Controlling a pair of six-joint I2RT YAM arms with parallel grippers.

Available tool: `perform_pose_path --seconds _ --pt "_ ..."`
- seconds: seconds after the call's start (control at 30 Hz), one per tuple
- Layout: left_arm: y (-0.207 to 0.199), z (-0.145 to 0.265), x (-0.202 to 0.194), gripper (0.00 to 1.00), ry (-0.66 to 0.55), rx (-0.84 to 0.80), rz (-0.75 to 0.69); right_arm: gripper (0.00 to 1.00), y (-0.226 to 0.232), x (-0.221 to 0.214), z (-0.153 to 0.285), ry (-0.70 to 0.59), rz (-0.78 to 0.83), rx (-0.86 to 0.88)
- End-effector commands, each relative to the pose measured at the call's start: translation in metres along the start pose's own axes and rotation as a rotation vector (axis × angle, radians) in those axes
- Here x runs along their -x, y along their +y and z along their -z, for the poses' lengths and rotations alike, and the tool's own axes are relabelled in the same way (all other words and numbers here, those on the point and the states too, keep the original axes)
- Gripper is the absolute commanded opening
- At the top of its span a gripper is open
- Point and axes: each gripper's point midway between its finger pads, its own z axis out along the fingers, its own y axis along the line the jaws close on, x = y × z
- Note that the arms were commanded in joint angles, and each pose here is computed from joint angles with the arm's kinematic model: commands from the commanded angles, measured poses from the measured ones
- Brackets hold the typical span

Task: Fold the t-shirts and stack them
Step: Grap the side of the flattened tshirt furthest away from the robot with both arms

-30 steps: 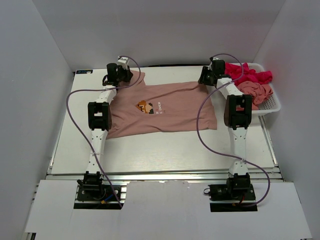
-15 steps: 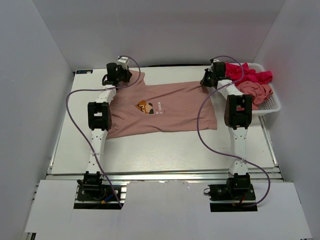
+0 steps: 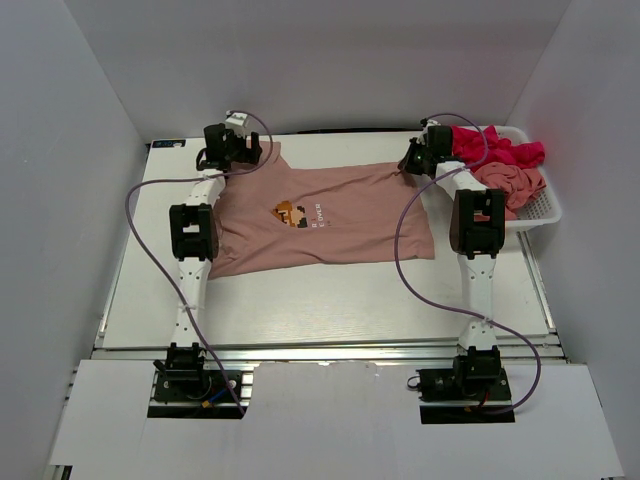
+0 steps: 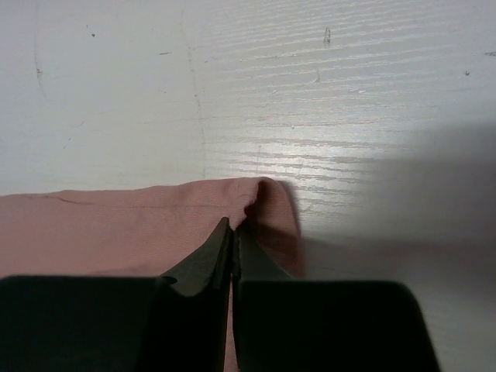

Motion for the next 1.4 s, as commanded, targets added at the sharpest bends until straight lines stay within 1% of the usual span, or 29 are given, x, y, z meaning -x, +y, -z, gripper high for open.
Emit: perform_pose_path --seconds 0.0,0.13,0.2,0.33,0.37,0.4,0.43,0.53,0.57,0.6,0.67,0.77,0.83,0.87,0.9,0.93,0.97,1.03,1.13,1.37 --pt "0.019 0.018 0.068 0.98 -0.084 0.06 -0.055 0.0 0.013 0.017 0.014 -0.023 0.002 0.031" --pt "0.018 0.019 0.071 0.98 -0.092 0.052 -0.058 0.0 0.014 0.016 0.014 -0.021 0.003 0.037" --pt "0.02 0.018 0.079 0.98 -0.125 0.056 -0.078 0.0 0.017 0.016 0.013 -0.02 0.007 0.042" --pt "0.02 0.014 0.08 0.98 -0.152 0.057 -0.087 0.0 0.019 0.016 0.013 -0.02 0.012 0.043" --pt "0.02 0.013 0.082 0.95 -0.167 0.056 -0.089 0.0 0.019 0.017 0.014 -0.022 0.015 0.04" --pt "0.02 0.011 0.078 0.87 -0.169 0.056 -0.081 0.0 0.02 0.018 0.014 -0.024 0.018 0.039" --pt "0.019 0.01 0.079 0.74 -0.178 0.049 -0.066 0.0 0.019 0.017 0.014 -0.021 0.019 0.037" --pt "0.018 0.006 0.071 0.54 -0.179 0.044 -0.057 0.0 0.02 0.016 0.014 -0.019 0.022 0.032" --pt "0.018 0.005 0.07 0.45 -0.181 0.044 -0.058 0.0 0.02 0.018 0.014 -0.022 0.023 0.033" --pt "0.019 0.004 0.066 0.41 -0.176 0.048 -0.056 0.0 0.021 0.017 0.013 -0.02 0.024 0.034" --pt "0.019 0.002 0.056 0.36 -0.159 0.046 -0.055 0.0 0.021 0.019 0.015 -0.022 0.024 0.036" --pt "0.018 0.0 0.047 0.36 -0.143 0.046 -0.052 0.0 0.024 0.02 0.016 -0.023 0.025 0.039" --pt "0.02 0.0 0.044 0.4 -0.135 0.051 -0.055 0.0 0.024 0.023 0.018 -0.026 0.026 0.039" --pt "0.021 -0.001 0.042 0.43 -0.13 0.058 -0.058 0.0 0.025 0.023 0.018 -0.026 0.026 0.039" --pt "0.022 0.0 0.042 0.52 -0.129 0.065 -0.064 0.0 0.026 0.024 0.018 -0.027 0.027 0.039" --pt "0.024 0.0 0.041 0.56 -0.127 0.073 -0.074 0.0 0.026 0.025 0.018 -0.03 0.028 0.039" --pt "0.025 0.0 0.041 0.6 -0.127 0.08 -0.083 0.0 0.026 0.022 0.017 -0.024 0.027 0.039" --pt "0.028 -0.001 0.036 0.63 -0.115 0.094 -0.102 0.0 0.026 0.023 0.017 -0.025 0.026 0.041" --pt "0.031 -0.001 0.023 0.65 -0.083 0.109 -0.11 0.0 0.027 0.023 0.016 -0.025 0.029 0.034" --pt "0.034 -0.003 -0.003 0.64 -0.029 0.124 -0.123 0.0 0.024 0.024 0.016 -0.03 0.034 0.024"
